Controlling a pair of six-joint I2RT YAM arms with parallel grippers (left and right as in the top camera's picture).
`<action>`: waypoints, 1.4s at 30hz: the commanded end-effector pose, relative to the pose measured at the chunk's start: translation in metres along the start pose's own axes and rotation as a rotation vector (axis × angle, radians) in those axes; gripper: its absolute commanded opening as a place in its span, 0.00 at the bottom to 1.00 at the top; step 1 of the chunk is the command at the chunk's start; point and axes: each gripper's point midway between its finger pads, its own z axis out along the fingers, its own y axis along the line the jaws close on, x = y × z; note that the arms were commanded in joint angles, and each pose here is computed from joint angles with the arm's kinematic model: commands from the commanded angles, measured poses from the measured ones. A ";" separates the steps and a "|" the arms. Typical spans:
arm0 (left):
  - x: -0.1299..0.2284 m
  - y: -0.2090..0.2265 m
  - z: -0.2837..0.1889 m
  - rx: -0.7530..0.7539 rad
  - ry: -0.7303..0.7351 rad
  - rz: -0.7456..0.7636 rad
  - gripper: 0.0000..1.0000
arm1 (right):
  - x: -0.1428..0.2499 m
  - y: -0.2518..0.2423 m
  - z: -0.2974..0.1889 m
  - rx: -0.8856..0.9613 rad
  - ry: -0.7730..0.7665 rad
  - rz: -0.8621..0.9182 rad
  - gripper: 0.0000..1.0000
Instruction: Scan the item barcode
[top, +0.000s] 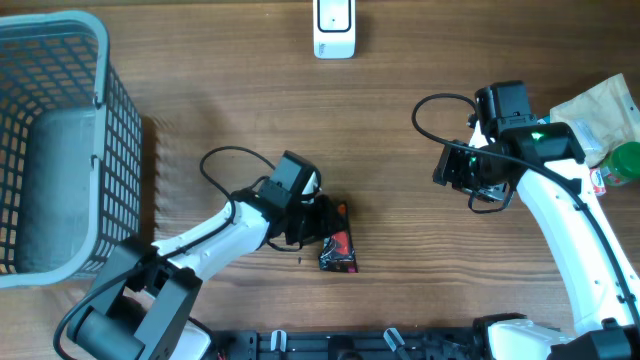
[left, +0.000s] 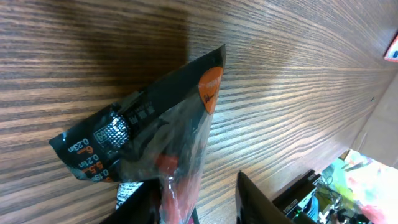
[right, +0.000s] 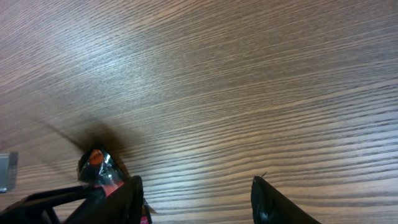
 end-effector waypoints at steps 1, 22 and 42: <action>0.003 0.001 0.003 -0.023 -0.018 -0.002 0.40 | 0.002 0.003 -0.001 -0.024 0.009 0.007 0.55; 0.004 0.007 0.013 -0.055 -0.024 -0.026 0.04 | 0.003 0.003 -0.001 -0.022 0.013 0.008 0.50; -0.056 -0.066 -0.080 0.599 0.093 -0.172 0.04 | 0.001 0.003 -0.001 -0.021 0.006 0.034 0.50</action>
